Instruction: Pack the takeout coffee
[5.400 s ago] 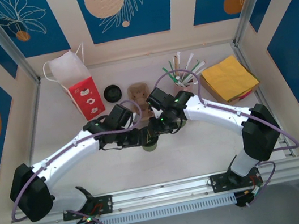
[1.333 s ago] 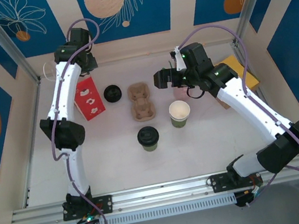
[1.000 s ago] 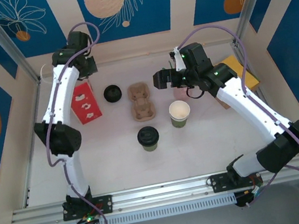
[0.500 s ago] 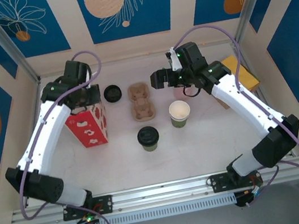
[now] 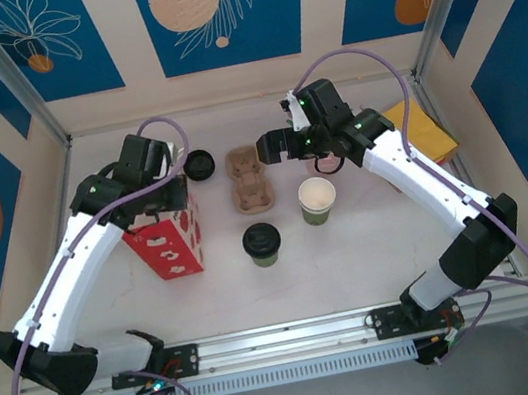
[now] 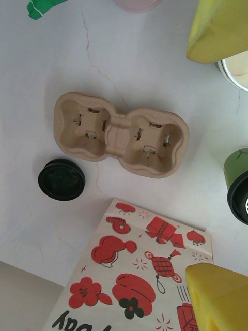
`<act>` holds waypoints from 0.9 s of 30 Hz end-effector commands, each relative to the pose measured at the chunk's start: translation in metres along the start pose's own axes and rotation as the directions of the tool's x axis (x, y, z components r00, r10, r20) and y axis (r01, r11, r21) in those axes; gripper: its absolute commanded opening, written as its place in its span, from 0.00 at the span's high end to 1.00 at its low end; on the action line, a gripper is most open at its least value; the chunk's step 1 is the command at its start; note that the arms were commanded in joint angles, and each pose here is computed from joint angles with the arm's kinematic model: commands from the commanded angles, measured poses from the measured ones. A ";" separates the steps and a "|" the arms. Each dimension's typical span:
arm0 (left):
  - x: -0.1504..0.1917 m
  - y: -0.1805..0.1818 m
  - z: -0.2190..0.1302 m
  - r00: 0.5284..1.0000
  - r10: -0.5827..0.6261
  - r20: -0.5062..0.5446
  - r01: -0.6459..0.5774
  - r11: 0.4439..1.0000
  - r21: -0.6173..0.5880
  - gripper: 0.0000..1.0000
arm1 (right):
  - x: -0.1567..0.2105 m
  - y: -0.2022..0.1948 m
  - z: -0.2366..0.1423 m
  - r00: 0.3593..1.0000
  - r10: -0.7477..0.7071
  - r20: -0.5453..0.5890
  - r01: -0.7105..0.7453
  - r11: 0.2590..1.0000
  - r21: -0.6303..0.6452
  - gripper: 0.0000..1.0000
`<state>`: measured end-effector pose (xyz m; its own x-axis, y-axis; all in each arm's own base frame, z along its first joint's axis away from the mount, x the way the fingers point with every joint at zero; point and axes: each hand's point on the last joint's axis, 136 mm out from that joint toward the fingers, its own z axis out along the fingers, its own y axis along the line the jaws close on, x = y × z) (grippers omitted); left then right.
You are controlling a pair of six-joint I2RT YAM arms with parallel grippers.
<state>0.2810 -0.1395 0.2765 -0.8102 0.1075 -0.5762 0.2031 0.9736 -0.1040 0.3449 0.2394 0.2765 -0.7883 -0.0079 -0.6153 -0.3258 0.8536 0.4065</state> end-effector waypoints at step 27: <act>-0.009 -0.007 -0.042 0.997 -0.051 0.055 0.047 0.997 0.055 0.30 | -0.006 0.006 -0.012 0.999 -0.043 0.016 0.043 0.999 0.002 0.01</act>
<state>0.2727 -0.1430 0.2980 -0.7982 0.0808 -0.5969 0.2125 0.9650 -0.1536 0.3411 0.2409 0.2761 -0.7868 -0.0327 -0.6163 -0.3404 0.8560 0.3892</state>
